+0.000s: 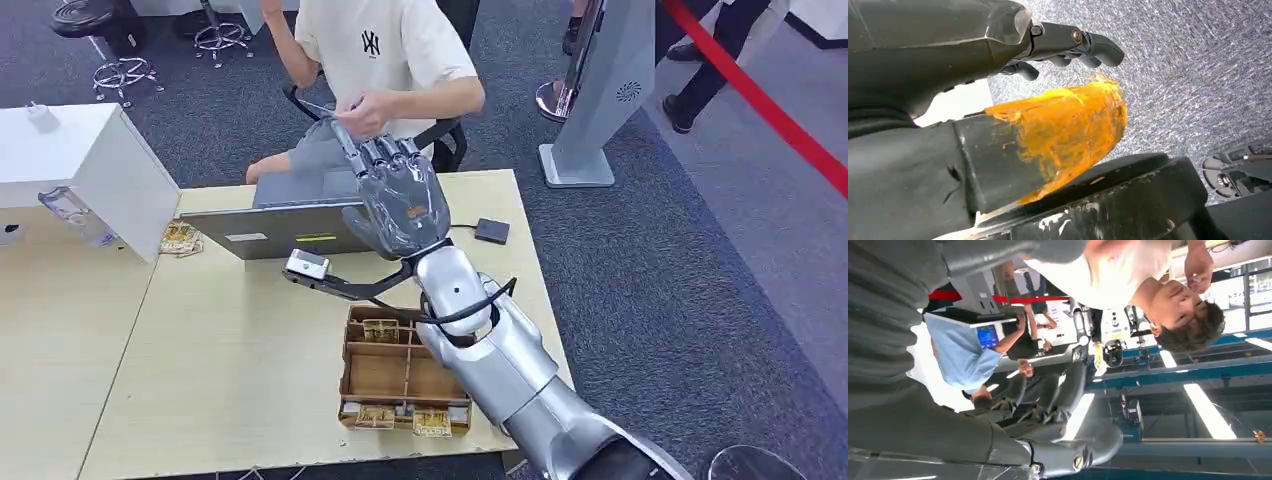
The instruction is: Pass the card to the sensor for recognition and then transmit it.
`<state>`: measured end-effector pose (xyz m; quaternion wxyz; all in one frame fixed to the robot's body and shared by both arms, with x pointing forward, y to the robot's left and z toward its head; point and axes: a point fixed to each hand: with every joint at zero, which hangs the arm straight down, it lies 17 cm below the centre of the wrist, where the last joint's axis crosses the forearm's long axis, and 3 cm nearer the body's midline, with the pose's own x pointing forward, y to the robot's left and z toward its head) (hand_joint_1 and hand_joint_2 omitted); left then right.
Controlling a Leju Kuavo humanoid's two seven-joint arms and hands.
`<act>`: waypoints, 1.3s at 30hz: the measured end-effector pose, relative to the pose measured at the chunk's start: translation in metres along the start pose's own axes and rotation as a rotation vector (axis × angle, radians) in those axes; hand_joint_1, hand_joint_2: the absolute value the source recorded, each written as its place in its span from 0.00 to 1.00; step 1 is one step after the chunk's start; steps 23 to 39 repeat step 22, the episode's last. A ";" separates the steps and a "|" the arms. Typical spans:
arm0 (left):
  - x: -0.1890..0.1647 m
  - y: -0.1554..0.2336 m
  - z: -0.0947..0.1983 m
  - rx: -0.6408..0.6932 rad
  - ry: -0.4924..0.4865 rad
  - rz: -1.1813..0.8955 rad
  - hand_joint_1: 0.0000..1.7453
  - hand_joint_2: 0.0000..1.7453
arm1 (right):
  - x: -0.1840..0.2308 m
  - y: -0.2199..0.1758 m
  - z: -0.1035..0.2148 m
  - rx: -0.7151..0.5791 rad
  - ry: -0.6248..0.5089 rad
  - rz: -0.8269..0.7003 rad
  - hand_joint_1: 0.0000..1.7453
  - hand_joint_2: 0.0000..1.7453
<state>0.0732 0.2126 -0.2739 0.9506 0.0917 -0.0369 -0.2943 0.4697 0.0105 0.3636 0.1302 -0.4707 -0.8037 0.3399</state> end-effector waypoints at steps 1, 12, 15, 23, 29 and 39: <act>0.000 0.000 0.000 0.000 0.001 0.002 0.00 0.00 | 0.002 0.000 0.002 -0.003 -0.012 -0.003 0.00 0.00; -0.004 -0.001 0.000 -0.001 0.025 0.032 0.00 0.00 | 0.007 -0.036 0.024 -0.073 0.021 -0.391 0.00 0.00; -0.006 -0.001 0.000 0.000 0.034 0.045 0.00 0.00 | 0.006 -0.049 0.035 -0.089 0.067 -0.669 0.00 0.00; -0.009 -0.002 0.000 -0.002 0.046 0.081 0.00 0.00 | 0.022 -0.077 0.058 -0.065 0.041 -1.402 0.00 0.00; -0.009 -0.002 0.000 -0.002 0.046 0.081 0.00 0.00 | 0.022 -0.077 0.058 -0.065 0.041 -1.402 0.00 0.00; -0.009 -0.002 0.000 -0.002 0.046 0.081 0.00 0.00 | 0.022 -0.077 0.058 -0.065 0.041 -1.402 0.00 0.00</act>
